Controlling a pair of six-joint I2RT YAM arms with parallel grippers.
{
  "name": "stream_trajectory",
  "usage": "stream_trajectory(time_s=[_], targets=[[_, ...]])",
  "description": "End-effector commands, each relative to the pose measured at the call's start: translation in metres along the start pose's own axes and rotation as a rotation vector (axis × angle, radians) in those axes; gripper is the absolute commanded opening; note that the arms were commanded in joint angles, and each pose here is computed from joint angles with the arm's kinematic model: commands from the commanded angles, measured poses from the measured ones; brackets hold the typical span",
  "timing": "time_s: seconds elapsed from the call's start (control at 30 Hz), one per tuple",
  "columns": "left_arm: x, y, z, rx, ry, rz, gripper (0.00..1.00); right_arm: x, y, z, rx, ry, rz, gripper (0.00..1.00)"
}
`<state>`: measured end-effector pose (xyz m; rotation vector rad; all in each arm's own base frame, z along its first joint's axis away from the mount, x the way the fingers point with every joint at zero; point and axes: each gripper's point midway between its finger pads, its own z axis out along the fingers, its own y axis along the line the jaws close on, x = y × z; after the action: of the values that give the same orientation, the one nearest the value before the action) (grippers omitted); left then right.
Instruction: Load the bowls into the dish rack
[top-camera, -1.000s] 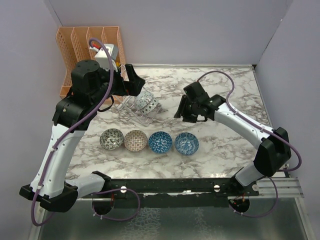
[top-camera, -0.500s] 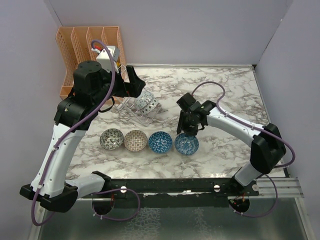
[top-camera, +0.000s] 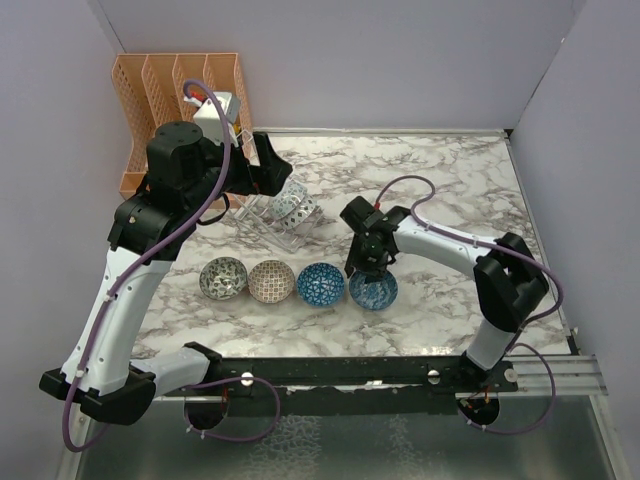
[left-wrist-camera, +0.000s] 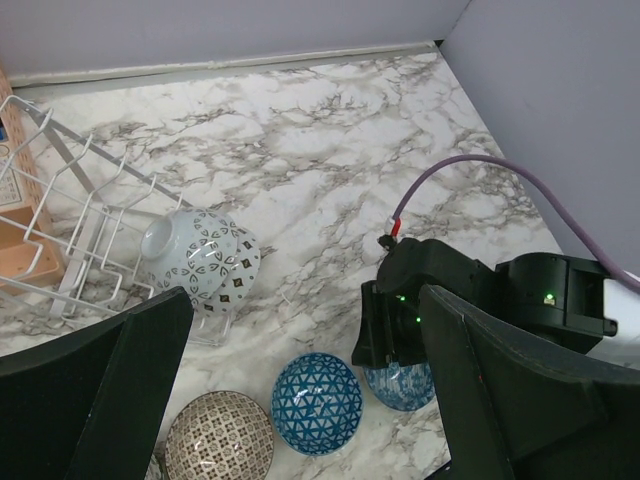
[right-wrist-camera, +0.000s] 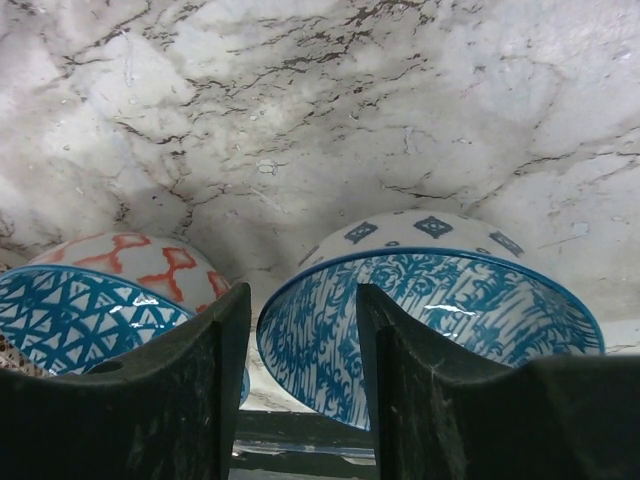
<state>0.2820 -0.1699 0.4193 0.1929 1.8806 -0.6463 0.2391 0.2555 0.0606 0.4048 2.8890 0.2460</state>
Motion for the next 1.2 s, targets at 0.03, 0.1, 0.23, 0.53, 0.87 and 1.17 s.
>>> stream_trajectory(time_s=[0.03, 0.1, 0.23, 0.53, 0.87, 1.17], targets=[[-0.005, -0.008, -0.011, 0.034, -0.019, 0.008, 0.99, -0.004, 0.018, 0.002, -0.012, -0.03, 0.025, 0.43], [-0.005, -0.007, -0.013, 0.028, -0.023, 0.013, 0.99, -0.006, 0.016, 0.001, 0.003, -0.042, 0.025, 0.33], [-0.006, -0.006, -0.014, 0.023, -0.026, 0.018, 0.99, -0.013, 0.01, -0.006, 0.04, -0.075, 0.016, 0.15], [-0.007, -0.006, -0.013, 0.021, -0.034, 0.017, 0.99, -0.043, 0.014, -0.033, 0.041, -0.209, -0.057, 0.01], [-0.017, -0.007, -0.019, 0.012, -0.06, 0.029, 0.99, -0.102, 0.078, -0.108, -0.273, -0.465, -0.085, 0.01], [-0.052, -0.012, -0.038, -0.005, -0.144, 0.063, 0.99, -0.134, 0.162, -0.223, -0.865, -0.616, -0.062, 0.01]])
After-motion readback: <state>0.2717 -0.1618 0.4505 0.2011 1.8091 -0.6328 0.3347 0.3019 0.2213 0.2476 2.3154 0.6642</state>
